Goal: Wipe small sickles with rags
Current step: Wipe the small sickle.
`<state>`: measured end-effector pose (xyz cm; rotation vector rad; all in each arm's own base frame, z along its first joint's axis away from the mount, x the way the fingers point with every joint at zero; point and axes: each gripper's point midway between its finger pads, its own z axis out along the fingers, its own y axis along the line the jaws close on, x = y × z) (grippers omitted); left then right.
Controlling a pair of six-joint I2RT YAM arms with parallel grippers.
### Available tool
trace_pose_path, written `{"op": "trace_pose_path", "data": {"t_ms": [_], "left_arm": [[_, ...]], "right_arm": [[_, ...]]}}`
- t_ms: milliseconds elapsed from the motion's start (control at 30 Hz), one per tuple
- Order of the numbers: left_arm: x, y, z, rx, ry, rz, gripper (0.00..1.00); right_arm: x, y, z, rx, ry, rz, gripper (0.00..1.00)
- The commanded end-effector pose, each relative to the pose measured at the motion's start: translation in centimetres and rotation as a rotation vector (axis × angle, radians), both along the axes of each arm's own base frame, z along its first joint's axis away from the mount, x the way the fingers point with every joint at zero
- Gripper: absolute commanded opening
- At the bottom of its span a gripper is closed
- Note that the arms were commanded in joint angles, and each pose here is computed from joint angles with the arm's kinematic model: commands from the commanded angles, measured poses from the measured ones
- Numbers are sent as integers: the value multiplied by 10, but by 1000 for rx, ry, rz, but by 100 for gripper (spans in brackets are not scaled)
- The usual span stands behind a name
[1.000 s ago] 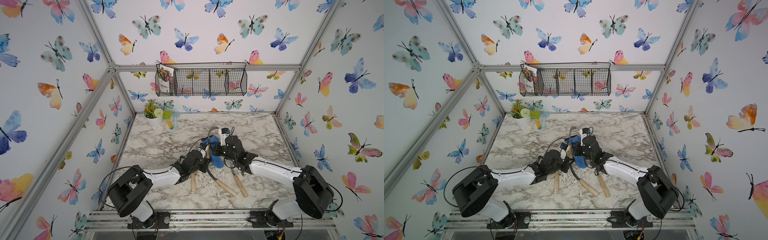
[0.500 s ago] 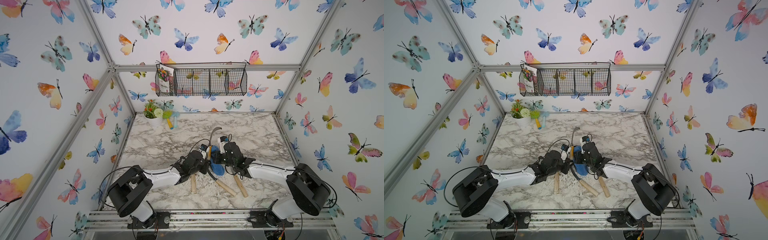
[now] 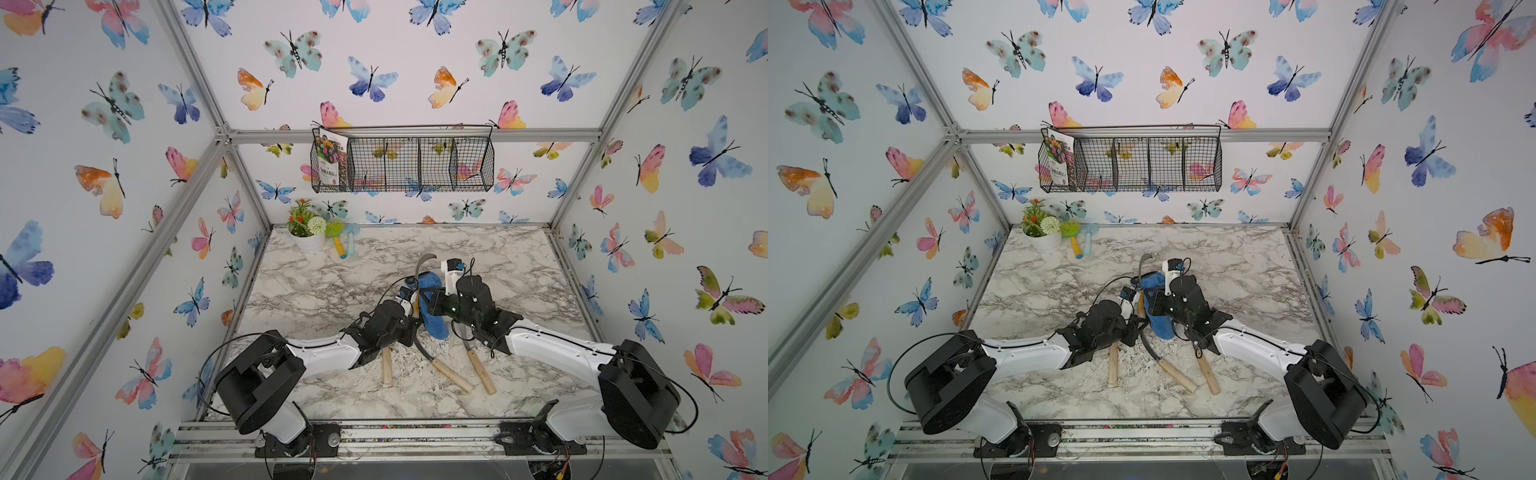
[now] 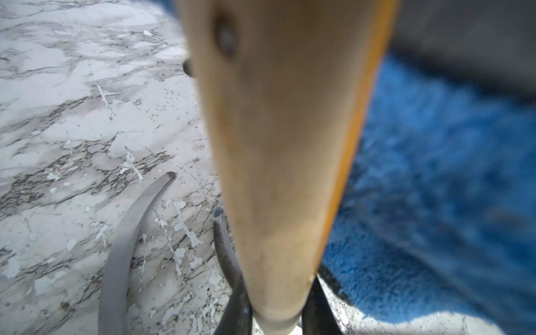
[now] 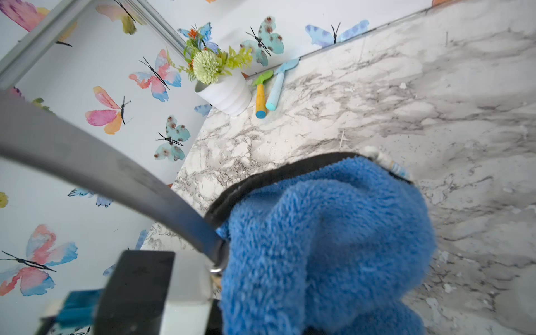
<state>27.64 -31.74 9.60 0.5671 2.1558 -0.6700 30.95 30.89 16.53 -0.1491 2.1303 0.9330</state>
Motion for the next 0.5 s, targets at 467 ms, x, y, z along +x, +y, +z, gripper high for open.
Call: {"op": "trace_pose_path", "data": {"t_ms": [467], "left_arm": [[0, -11, 18, -40, -54, -33, 0]], "right_arm": [[-29, -1, 4, 39, 16, 68, 2]]}}
